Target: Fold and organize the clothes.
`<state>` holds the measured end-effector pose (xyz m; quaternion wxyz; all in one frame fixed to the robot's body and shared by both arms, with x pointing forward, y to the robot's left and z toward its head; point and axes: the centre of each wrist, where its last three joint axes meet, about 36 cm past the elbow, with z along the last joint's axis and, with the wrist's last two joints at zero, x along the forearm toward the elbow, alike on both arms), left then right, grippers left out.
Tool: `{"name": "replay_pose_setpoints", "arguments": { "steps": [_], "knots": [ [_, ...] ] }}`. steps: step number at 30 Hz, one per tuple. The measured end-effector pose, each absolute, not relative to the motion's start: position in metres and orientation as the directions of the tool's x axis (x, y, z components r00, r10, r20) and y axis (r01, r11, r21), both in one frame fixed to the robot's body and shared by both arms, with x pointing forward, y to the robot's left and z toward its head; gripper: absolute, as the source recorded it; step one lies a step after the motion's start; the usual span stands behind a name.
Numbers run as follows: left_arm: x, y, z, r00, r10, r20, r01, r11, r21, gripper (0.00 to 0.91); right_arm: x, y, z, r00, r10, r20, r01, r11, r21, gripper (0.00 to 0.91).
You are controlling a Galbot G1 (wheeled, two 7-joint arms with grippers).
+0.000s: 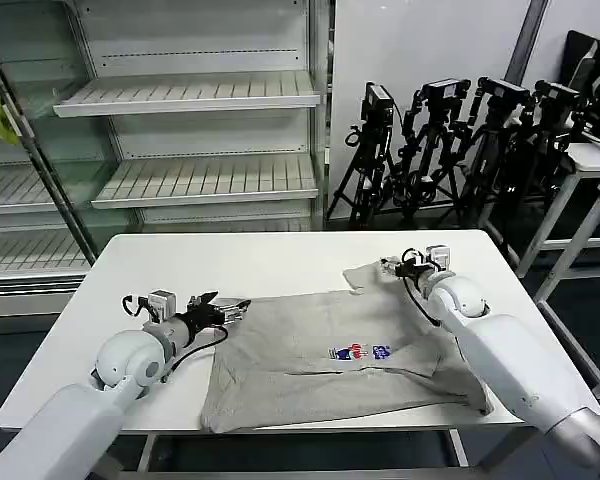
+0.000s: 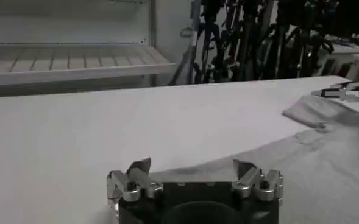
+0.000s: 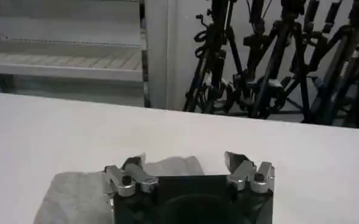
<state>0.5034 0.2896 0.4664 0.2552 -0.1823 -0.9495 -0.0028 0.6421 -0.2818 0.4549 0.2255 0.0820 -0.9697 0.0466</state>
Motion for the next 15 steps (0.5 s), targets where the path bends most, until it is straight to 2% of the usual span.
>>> {"name": "replay_pose_setpoints", "arguments": {
  "steps": [15],
  "knots": [
    [0.512, 0.297, 0.447, -0.802, 0.316, 0.507, 0.328, 0.942, -0.067, 0.907, 0.656, -0.284, 0.436, -0.880, -0.102, 0.464, -0.158, 0.984, -0.083, 0.907]
  ]
}}
